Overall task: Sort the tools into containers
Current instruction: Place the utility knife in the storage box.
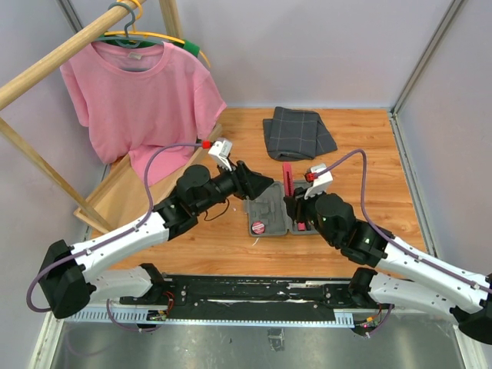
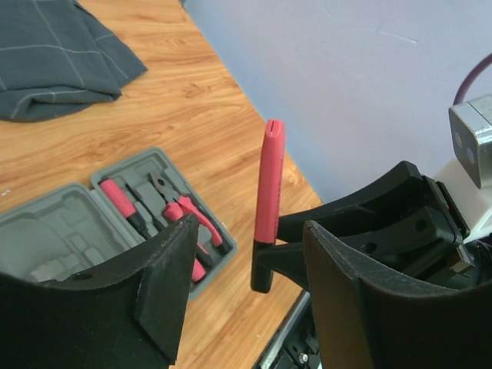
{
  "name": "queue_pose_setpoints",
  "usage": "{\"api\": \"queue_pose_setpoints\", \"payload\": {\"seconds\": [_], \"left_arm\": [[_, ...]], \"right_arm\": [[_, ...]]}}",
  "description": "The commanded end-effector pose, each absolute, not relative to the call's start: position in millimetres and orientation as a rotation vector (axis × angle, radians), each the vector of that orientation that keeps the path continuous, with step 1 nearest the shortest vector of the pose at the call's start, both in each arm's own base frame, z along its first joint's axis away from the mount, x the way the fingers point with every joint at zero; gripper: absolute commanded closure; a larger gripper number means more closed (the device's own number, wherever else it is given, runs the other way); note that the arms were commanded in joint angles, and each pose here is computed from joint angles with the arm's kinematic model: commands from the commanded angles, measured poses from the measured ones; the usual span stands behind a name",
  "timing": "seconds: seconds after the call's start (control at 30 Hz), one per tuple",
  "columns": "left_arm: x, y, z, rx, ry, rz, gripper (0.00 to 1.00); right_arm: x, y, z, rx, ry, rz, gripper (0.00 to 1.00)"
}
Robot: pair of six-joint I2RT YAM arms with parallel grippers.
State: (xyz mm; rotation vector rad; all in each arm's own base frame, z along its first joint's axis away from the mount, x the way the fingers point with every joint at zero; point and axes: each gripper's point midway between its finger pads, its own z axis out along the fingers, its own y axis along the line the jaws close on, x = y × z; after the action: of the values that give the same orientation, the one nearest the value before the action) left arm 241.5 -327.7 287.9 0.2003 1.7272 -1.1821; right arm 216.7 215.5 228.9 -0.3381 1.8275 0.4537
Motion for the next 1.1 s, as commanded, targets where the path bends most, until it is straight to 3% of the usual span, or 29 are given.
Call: {"api": "queue_pose_setpoints", "payload": {"seconds": [0.0, 0.4, 1.07], "left_arm": [[251.7, -310.1, 292.9, 0.157, 1.702, -1.147, 0.39], [288.9, -269.0, 262.0, 0.047, 1.774, -1.01, 0.39], [311.4, -236.3, 219.9, -0.079, 1.868, -0.898, 0.4]], "right_arm": [[225.6, 202.0, 221.9, -0.243, 1.874, 0.407, 1.0], [230.9, 219.4, 188.1, -0.37, 2.031, 0.458, 1.0], [229.6, 217.5, 145.7, -0.283, 2.301, 0.376, 0.99]]}}
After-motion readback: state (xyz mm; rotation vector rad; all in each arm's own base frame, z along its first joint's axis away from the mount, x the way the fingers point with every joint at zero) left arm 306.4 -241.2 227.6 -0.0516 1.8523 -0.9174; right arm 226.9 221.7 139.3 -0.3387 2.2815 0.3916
